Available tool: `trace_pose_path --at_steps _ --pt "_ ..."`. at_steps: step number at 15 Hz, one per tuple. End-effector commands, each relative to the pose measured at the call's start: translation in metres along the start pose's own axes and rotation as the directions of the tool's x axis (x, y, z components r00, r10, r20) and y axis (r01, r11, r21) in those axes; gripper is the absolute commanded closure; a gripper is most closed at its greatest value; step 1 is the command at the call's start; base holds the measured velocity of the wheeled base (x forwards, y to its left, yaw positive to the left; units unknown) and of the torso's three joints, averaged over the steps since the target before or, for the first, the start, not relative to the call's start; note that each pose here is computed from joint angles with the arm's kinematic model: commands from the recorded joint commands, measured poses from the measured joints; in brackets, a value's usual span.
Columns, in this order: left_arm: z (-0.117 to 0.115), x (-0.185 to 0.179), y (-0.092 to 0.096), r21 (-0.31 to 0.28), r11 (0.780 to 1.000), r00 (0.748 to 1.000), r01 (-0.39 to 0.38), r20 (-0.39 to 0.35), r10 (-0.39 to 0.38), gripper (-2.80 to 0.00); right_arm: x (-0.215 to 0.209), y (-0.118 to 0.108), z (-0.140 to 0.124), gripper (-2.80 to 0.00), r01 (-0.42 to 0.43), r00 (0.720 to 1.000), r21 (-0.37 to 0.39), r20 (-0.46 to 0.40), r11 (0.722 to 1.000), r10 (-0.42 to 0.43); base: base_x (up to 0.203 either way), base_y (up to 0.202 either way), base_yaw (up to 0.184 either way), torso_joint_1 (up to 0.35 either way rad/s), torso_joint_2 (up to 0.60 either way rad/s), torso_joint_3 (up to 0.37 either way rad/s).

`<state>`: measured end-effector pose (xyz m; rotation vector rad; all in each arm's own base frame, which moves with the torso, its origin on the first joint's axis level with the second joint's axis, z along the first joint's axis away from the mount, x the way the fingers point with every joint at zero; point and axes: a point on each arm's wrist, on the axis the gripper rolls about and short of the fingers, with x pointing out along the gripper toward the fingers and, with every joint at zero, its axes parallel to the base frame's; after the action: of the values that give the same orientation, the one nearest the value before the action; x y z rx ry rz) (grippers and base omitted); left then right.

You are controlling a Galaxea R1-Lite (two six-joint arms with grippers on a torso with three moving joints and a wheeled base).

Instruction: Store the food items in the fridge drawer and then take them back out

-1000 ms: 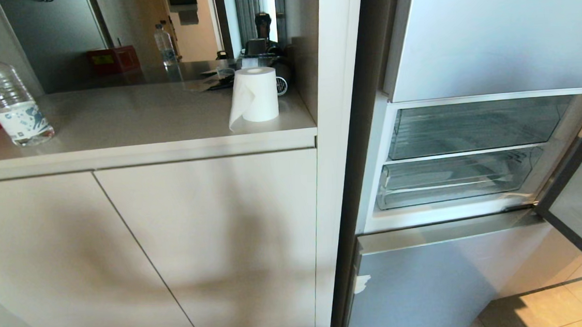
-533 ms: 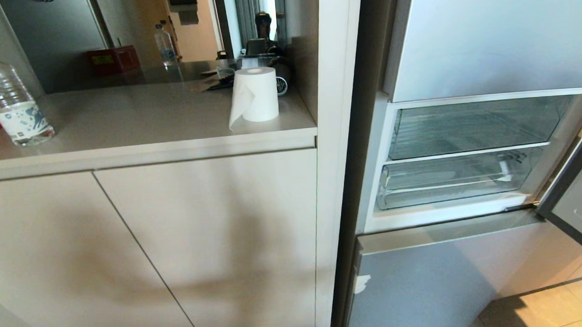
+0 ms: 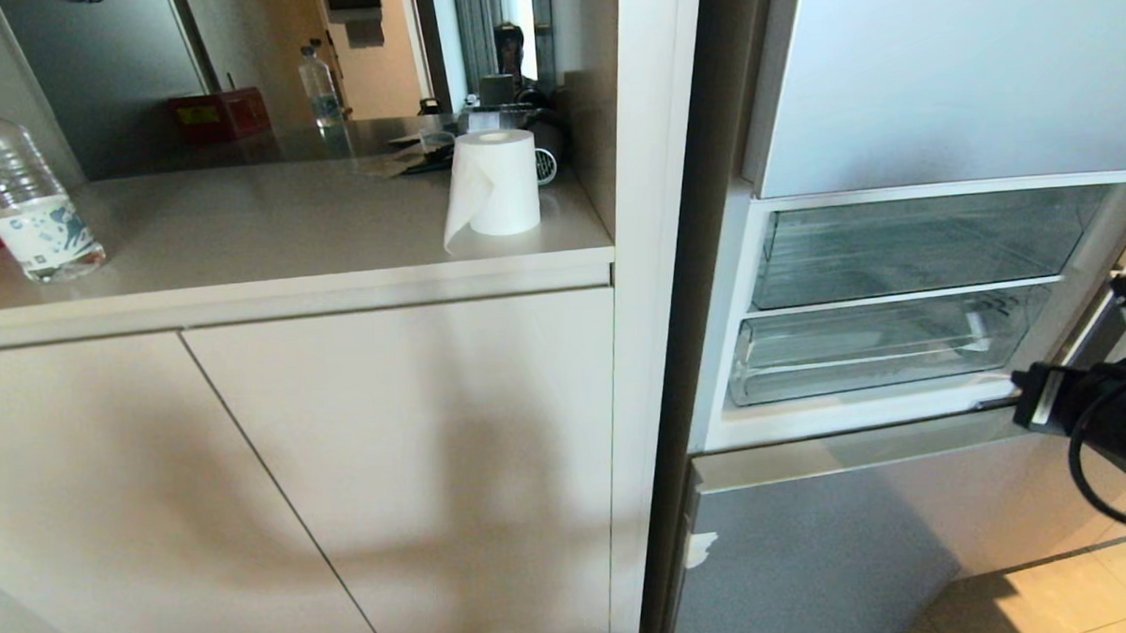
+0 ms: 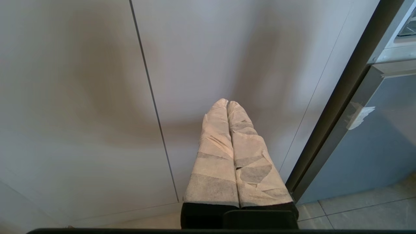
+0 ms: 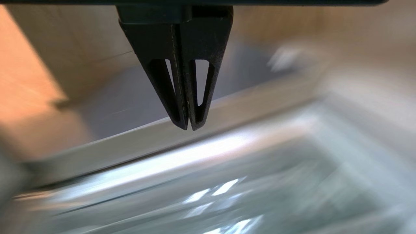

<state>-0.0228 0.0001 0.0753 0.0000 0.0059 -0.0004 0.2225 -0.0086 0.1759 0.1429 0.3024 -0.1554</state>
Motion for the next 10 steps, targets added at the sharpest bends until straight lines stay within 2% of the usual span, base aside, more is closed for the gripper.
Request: trace_pose_path --at_steps 1,2,4,5,7,10 --pt "0.000 0.000 0.000 0.000 1.000 1.000 0.000 0.000 0.000 0.00 -0.027 0.026 -0.019 0.00 -0.163 0.986 -0.057 -0.030 0.985 0.161 0.000 0.000 0.000 0.000 0.00 0.000" --pt "0.000 0.000 0.000 0.000 1.000 1.000 0.000 0.000 0.000 0.00 -0.034 0.035 -0.030 0.00 -0.239 0.970 -0.084 -0.070 0.967 0.233 0.000 0.000 0.000 0.000 0.00 0.000" --pt "0.000 0.000 0.000 0.000 1.000 1.000 0.000 0.000 0.000 0.00 -0.042 0.050 -0.048 0.00 -0.416 0.905 -0.111 -0.145 0.903 0.399 0.000 0.000 0.000 0.000 0.00 0.000" --pt "0.000 0.000 0.000 0.000 1.000 1.000 0.000 0.000 0.000 0.00 -0.037 0.056 -0.054 0.00 -0.455 0.886 -0.117 -0.157 0.883 0.436 0.000 0.000 0.000 0.000 0.00 0.000" --pt "0.000 0.000 0.000 0.000 1.000 1.000 0.000 -0.001 0.000 0.00 -0.016 0.066 -0.067 0.00 -0.480 0.873 -0.122 -0.165 0.869 0.459 0.000 0.000 0.000 0.000 0.00 0.000" --pt "0.000 0.000 0.000 0.000 1.000 1.000 0.000 0.000 0.000 0.00 0.019 0.080 -0.085 0.00 -0.483 0.874 -0.144 -0.139 0.864 0.465 0.000 0.000 0.000 0.000 0.00 0.000"
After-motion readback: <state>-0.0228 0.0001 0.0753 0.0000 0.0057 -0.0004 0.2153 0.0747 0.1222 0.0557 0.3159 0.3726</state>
